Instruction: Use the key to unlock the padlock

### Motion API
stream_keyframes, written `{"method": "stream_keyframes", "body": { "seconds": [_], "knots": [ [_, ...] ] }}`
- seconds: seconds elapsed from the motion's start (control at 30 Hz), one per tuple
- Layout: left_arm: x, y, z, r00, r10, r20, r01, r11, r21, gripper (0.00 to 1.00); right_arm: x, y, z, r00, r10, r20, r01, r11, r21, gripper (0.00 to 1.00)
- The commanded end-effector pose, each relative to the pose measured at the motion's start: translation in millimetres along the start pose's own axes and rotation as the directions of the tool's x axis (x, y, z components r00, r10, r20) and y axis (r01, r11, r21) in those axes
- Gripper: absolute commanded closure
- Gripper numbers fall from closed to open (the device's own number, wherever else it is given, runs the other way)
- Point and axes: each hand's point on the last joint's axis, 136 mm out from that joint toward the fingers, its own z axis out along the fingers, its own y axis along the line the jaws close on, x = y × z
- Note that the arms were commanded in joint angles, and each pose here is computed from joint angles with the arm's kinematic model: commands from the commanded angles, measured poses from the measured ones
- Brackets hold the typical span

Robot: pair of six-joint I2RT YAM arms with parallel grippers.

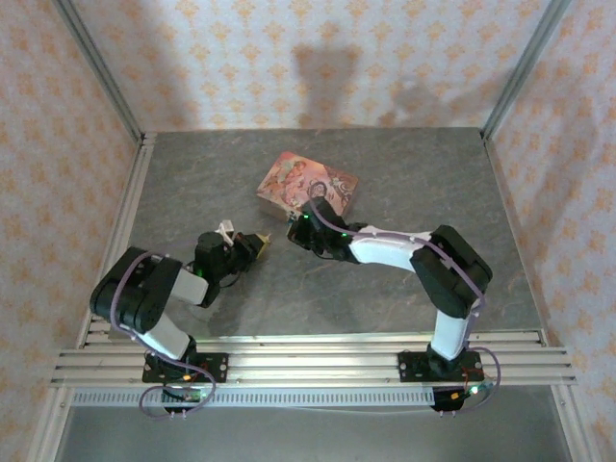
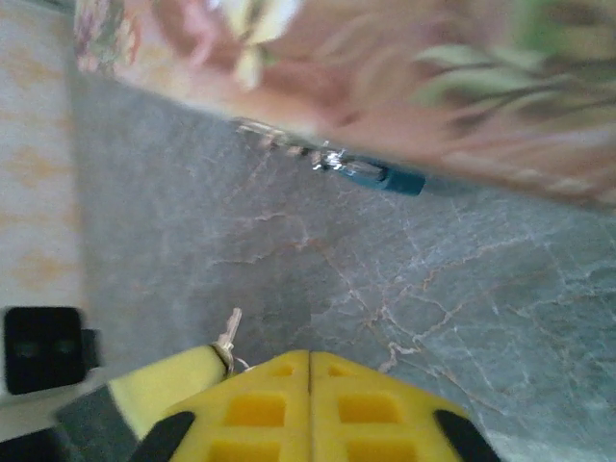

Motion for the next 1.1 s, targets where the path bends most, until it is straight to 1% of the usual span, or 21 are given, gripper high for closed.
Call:
{"method": "stream_keyframes", "body": {
  "seconds": [0.0, 0.07, 0.13, 0.23, 0.37, 0.5, 0.63, 0.8, 0.97, 1.07],
  "knots": [
    [2, 14, -9, 0.992, 0.120, -0.041, -0.124, 0.988, -0.095, 1.00, -7, -29, -20, 0.967, -0.251, 0.044, 0.221, 0.912, 0.345, 0.77],
    [-1, 12, -15, 0.984, 0.172, -0.049, -0.177, 0.976, -0.128, 1.00, -6, -25, -15, 0.948, -0.316, 0.043, 0.270, 0.868, 0.418, 0.73],
    [-3, 10, -21, 0.975, 0.214, -0.062, -0.221, 0.963, -0.154, 1.00, -5, -26, -5, 0.942, -0.335, 0.031, 0.284, 0.841, 0.460, 0.70],
    [-7, 4, -31, 0.962, 0.265, -0.070, -0.274, 0.946, -0.173, 1.00, -7, -26, 8, 0.941, -0.336, 0.028, 0.280, 0.825, 0.492, 0.70],
    [-10, -2, -40, 0.948, 0.310, -0.068, -0.317, 0.932, -0.177, 1.00, -19, -29, 9, 0.933, -0.357, 0.050, 0.279, 0.802, 0.528, 0.69],
    [-10, -5, -42, 0.947, 0.315, -0.063, -0.321, 0.933, -0.164, 1.00, -33, -44, 1, 0.942, -0.332, 0.058, 0.246, 0.796, 0.553, 0.70],
    [-9, -4, -42, 0.950, 0.307, -0.060, -0.313, 0.937, -0.156, 1.00, -44, -61, -16, 0.944, -0.320, 0.079, 0.224, 0.800, 0.557, 0.70],
    [-8, -4, -42, 0.950, 0.307, -0.062, -0.313, 0.937, -0.152, 1.00, -62, -92, -31, 0.958, -0.273, 0.090, 0.173, 0.799, 0.576, 0.70],
    [-7, -8, -44, 0.948, 0.311, -0.064, -0.318, 0.937, -0.148, 1.00, -79, -93, -45, 0.946, -0.301, 0.122, 0.180, 0.799, 0.573, 0.70],
    [-8, -8, -46, 0.946, 0.319, -0.063, -0.325, 0.933, -0.154, 1.00, -87, -99, -45, 0.950, -0.292, 0.115, 0.176, 0.800, 0.573, 0.70]
  ]
}}
